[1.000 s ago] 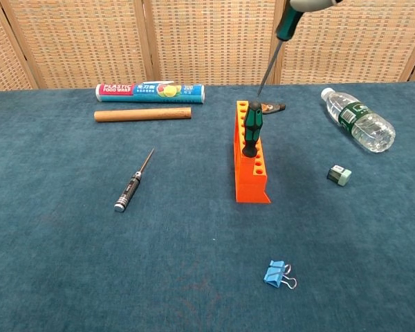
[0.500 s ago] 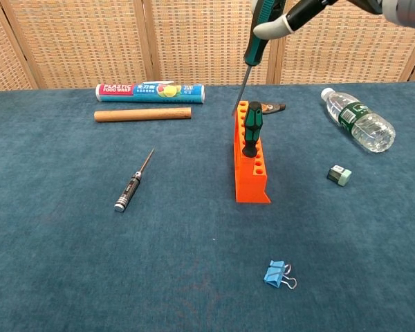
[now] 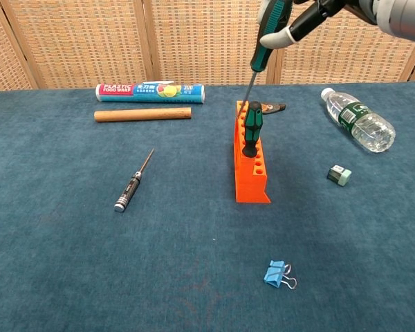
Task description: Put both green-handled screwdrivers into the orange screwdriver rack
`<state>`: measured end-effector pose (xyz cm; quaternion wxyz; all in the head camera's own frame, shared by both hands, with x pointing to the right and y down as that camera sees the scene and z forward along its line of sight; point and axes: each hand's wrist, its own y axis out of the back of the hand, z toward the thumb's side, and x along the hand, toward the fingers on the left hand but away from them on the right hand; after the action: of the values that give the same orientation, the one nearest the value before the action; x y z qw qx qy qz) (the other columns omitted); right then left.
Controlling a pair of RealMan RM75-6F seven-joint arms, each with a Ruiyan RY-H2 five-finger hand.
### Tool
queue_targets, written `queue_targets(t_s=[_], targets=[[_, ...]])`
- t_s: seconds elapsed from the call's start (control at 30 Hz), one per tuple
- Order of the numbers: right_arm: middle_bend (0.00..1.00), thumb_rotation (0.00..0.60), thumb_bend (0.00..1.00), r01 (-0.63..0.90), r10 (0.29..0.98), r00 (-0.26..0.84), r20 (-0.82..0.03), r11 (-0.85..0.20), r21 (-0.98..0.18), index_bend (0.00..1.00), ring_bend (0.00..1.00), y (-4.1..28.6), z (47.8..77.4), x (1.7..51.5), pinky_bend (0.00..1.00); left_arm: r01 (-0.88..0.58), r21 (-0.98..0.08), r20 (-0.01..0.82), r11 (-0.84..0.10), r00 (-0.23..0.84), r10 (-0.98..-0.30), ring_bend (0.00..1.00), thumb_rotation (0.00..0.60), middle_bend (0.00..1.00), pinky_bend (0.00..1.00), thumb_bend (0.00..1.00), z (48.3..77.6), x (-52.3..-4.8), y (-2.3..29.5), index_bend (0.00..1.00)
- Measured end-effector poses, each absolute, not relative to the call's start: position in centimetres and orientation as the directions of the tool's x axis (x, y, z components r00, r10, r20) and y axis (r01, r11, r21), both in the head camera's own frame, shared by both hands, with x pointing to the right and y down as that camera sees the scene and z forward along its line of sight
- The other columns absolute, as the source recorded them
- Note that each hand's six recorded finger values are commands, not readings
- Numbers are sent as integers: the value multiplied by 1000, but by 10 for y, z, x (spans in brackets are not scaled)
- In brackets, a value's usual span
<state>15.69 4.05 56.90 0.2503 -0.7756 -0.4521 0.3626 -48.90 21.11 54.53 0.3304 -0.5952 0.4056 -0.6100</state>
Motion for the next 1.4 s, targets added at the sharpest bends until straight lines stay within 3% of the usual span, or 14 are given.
queue_targets(t_s=[0.7, 1.4], targets=[[82, 600, 398, 500, 872, 312, -376, -488, -716, 617, 0, 44, 586, 168, 0, -78, -885, 464, -459, -68, -883, 0, 600, 0, 0, 0, 547, -487, 212, 0], [82, 600, 399, 428, 835, 298, -463, -550, -717, 617, 0, 34, 613, 146, 0, -80, -881, 471, -465, -83, -878, 0, 600, 0, 0, 0, 550, -491, 210, 0]])
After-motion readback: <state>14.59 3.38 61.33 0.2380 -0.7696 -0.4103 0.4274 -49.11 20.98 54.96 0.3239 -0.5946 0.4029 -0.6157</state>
